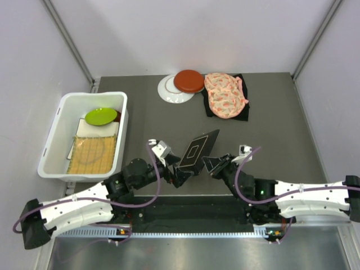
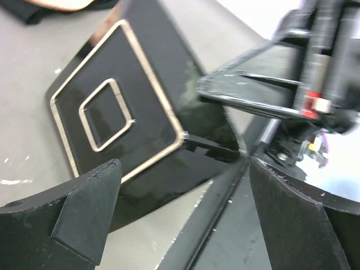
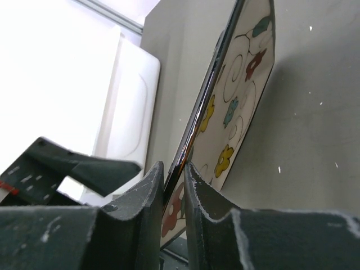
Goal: Place the plates into the plastic bin on the countertop
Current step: Pick up the plate from the corner of the board.
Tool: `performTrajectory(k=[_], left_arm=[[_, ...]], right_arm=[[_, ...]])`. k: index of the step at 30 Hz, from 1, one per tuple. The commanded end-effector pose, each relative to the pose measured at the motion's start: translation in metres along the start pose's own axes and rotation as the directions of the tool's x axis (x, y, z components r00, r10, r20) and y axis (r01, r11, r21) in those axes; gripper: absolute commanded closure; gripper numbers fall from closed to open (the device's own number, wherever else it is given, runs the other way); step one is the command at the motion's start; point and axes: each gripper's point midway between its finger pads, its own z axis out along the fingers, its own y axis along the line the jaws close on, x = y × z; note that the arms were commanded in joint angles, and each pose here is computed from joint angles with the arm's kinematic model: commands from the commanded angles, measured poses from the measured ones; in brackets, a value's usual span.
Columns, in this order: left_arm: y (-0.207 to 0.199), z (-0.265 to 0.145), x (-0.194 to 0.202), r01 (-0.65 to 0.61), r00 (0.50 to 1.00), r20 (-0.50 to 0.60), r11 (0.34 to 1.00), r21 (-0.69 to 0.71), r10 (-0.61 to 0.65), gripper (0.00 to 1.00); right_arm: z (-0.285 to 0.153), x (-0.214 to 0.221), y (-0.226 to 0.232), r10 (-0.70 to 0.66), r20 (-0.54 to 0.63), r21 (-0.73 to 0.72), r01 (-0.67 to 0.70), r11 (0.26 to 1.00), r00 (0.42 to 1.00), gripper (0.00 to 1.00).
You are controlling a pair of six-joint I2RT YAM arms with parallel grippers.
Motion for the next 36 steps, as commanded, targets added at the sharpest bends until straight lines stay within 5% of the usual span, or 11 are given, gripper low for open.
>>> performTrajectory(k=[1, 11, 21, 28, 36], left_arm=[[-0.023, -0.011, -0.009, -0.055, 0.998, 0.016, 0.991, 0.121, 0.054, 0.01], [-0.036, 0.002, 0.018, -0.052, 0.995, -0.078, 0.989, 0.138, 0.064, 0.01], [-0.01, 0.017, 0.024, -0.086, 0.994, -0.074, 0.99, -0.111, 0.078, 0.02], [0.009, 0.023, 0.024, -0.212, 0.977, -0.079, 0.928, -0.306, 0.197, 0.06], [0.013, 0.029, 0.02, -0.265, 0.964, -0.09, 0.886, -0.38, 0.249, 0.23]], right_arm=[[0.004, -0.028, 0.035, 0.114, 0.072, -0.031, -0.112, 0.993, 0.991, 1.0], [0.009, -0.029, 0.048, 0.098, 0.07, -0.012, -0.097, 0.995, 0.993, 1.0], [0.012, -0.026, 0.063, 0.094, 0.051, -0.037, -0.092, 0.995, 0.994, 1.0], [0.015, -0.021, 0.062, 0.106, 0.041, -0.023, -0.105, 0.994, 0.994, 1.0], [0.017, -0.016, 0.069, 0.108, 0.018, -0.023, -0.108, 0.994, 0.994, 1.0]])
